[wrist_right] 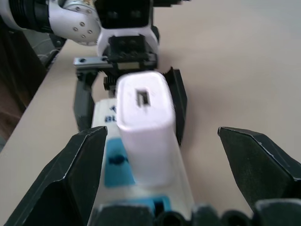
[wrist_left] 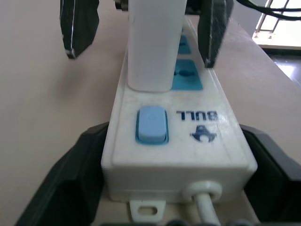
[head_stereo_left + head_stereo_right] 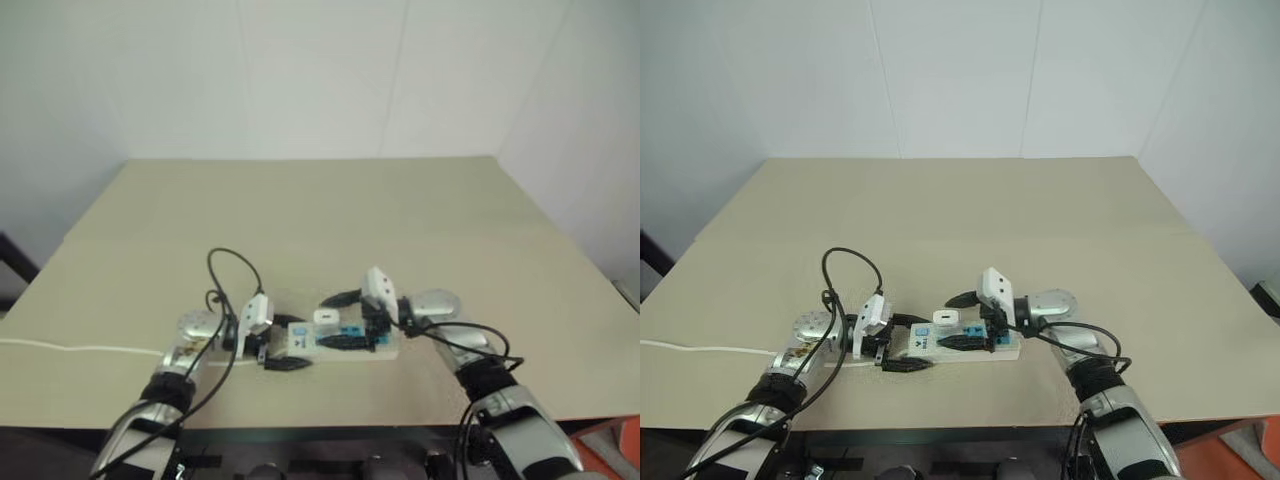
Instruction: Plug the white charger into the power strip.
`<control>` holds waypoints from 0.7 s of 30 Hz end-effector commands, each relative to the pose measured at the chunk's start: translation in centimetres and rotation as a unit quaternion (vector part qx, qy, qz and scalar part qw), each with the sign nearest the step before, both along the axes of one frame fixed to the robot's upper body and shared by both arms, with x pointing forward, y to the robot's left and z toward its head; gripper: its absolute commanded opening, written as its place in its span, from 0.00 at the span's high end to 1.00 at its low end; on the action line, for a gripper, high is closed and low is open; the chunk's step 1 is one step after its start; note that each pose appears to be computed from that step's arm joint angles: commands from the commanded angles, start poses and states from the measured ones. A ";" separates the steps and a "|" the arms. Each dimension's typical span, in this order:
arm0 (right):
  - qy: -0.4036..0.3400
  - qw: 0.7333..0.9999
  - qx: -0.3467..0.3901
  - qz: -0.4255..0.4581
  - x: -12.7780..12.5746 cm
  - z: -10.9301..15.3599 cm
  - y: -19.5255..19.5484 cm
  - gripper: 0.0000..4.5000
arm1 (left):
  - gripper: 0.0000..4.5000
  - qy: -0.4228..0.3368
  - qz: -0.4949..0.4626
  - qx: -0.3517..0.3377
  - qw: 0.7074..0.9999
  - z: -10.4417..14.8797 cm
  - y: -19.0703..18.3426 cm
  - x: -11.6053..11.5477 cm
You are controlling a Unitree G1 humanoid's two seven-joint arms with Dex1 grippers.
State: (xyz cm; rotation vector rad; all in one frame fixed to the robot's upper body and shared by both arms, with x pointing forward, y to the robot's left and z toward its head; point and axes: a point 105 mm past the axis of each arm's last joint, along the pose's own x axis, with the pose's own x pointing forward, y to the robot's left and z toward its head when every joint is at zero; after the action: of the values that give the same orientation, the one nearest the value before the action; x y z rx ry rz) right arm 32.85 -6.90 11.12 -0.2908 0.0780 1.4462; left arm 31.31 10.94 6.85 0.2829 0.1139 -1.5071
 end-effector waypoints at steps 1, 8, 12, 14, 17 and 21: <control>-0.020 1.000 0.012 -0.013 -0.2 2.7 -2.2 0.00 | 0.00 -0.013 -0.010 -0.010 1.000 1.2 -0.3 0.3; -0.042 0.997 0.005 -0.058 -1.5 5.5 -6.8 0.00 | 0.00 -0.032 -0.036 -0.036 0.998 5.3 1.2 -1.4; -0.053 0.995 -0.022 -0.086 -2.7 6.4 -10.1 0.00 | 0.00 -0.025 -0.021 -0.010 0.999 7.5 4.6 -2.8; -0.051 0.993 -0.037 -0.102 -3.2 6.4 -11.4 0.00 | 0.00 -0.020 0.004 0.005 1.000 8.0 6.2 -3.1; -0.048 0.985 -0.056 -0.155 -3.6 6.2 -14.4 0.00 | 0.00 -0.039 0.093 0.030 0.994 8.5 10.0 -2.3; -0.051 0.976 -0.072 -0.199 -4.3 6.2 -16.7 0.00 | 0.00 -0.056 0.146 0.021 0.987 9.7 11.9 -2.2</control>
State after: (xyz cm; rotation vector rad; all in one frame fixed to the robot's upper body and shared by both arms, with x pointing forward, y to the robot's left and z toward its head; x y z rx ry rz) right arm 28.76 -22.89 15.59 -0.4054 0.2048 1.0660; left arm 29.15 22.23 15.21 0.3501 0.1419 -1.2376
